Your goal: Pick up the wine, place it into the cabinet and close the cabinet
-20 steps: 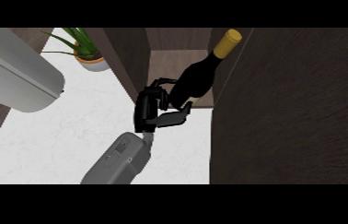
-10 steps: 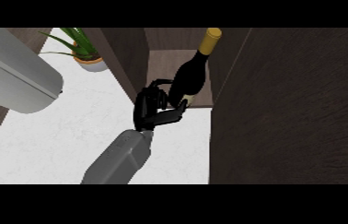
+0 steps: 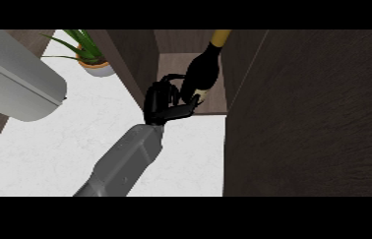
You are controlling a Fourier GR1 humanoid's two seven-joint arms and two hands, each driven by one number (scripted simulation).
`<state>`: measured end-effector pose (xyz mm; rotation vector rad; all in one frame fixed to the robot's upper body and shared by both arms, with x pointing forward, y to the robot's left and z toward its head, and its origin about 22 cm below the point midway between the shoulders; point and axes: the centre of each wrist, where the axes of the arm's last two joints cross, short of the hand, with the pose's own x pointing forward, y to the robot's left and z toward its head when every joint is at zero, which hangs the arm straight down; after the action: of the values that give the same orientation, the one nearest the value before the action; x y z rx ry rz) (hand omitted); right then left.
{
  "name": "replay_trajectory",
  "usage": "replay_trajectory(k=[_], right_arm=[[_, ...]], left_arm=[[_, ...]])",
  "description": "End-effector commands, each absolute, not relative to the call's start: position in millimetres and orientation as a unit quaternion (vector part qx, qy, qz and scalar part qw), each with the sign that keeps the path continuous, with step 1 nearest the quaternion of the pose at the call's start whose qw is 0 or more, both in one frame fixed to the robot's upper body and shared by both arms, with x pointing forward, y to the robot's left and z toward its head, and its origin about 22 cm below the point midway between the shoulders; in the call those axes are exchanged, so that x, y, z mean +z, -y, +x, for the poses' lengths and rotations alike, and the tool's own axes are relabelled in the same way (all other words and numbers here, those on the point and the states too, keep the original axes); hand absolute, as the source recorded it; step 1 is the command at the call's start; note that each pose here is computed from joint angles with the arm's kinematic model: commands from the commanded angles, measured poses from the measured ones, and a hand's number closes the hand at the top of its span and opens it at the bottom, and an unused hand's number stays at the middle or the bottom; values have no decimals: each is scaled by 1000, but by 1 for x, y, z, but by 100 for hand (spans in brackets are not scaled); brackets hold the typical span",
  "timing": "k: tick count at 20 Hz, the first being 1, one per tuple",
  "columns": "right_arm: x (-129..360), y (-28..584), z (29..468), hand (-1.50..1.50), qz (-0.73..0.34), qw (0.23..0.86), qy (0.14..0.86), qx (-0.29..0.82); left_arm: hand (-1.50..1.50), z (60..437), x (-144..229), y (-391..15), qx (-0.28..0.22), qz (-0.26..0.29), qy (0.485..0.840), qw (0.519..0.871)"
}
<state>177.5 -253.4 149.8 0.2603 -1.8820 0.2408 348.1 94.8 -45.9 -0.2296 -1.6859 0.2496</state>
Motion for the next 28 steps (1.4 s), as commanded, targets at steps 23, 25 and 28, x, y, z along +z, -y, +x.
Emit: replay_trajectory(k=[23, 25, 28], right_arm=[[144, 246, 190, -150, 124, 568, 806, 110], [134, 244, 190, -150, 131, 570, 803, 117], [128, 251, 189, -150, 128, 567, 806, 114]], left_arm=[[150, 396, -26, -111, 121, -59, 722, 679], [150, 389, -32, -108, 132, -42, 733, 666], [150, 392, -32, -113, 143, -47, 729, 668]])
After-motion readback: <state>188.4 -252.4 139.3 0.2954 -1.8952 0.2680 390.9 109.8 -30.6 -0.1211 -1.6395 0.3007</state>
